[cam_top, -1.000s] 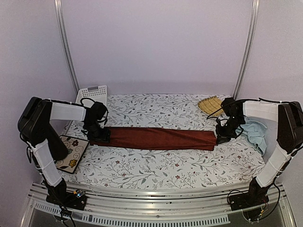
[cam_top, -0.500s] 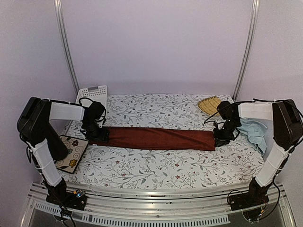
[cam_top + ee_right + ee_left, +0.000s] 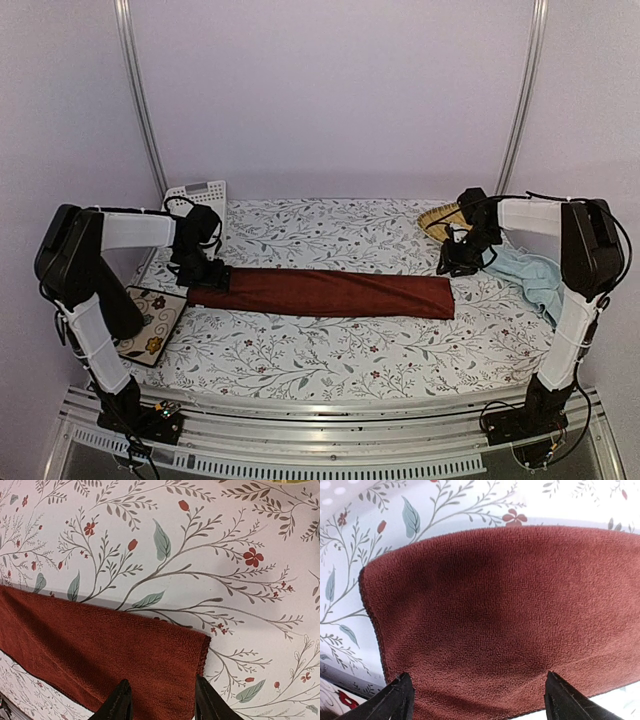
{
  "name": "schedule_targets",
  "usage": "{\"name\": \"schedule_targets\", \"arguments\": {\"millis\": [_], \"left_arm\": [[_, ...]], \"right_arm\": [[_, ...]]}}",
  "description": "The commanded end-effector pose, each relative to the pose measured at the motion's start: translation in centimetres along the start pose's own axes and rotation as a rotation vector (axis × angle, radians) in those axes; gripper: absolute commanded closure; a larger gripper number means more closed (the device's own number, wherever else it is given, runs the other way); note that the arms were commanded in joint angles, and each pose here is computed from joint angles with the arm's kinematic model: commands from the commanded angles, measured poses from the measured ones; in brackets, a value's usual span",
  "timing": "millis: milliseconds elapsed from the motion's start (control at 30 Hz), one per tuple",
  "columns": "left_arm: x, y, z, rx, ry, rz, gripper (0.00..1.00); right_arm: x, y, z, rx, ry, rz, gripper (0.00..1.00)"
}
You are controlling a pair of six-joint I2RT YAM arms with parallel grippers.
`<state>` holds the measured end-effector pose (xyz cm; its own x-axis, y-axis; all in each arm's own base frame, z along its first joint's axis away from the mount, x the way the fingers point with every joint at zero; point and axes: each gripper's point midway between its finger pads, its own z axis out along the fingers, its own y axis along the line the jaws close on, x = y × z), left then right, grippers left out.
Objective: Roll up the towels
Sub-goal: Smooth out the towel at the center of the board.
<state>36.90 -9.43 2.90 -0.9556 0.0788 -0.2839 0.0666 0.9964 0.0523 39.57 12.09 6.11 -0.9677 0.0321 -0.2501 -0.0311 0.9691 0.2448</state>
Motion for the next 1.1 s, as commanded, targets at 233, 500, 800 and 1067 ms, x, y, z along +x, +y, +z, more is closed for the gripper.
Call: {"name": "schedule_targets", "arguments": {"millis": [233, 500, 800, 1067], "left_arm": [[1.0, -0.5, -0.2, 0.042, 0.028, 0.01, 0.11], [3.6, -0.1, 1.1, 0.012, 0.101, 0.054, 0.12], [3.9, 0.1, 1.5, -0.001, 0.122, 0.066, 0.12], [4.7, 0.3, 1.9, -0.009, 0.148, 0.071, 0.13]], "right_arm": [[-2.8, -3.1, 2.8, -0.121, 0.003, 0.007, 0.56], [-2.2, -1.8, 3.7, -0.261, 0.039, -0.005, 0.58], [-0.9, -2.1, 4.9, -0.261, 0.082, 0.003, 0.66], [-0.9, -2.9, 5.6, -0.228, 0.085, 0.012, 0.95]]}}
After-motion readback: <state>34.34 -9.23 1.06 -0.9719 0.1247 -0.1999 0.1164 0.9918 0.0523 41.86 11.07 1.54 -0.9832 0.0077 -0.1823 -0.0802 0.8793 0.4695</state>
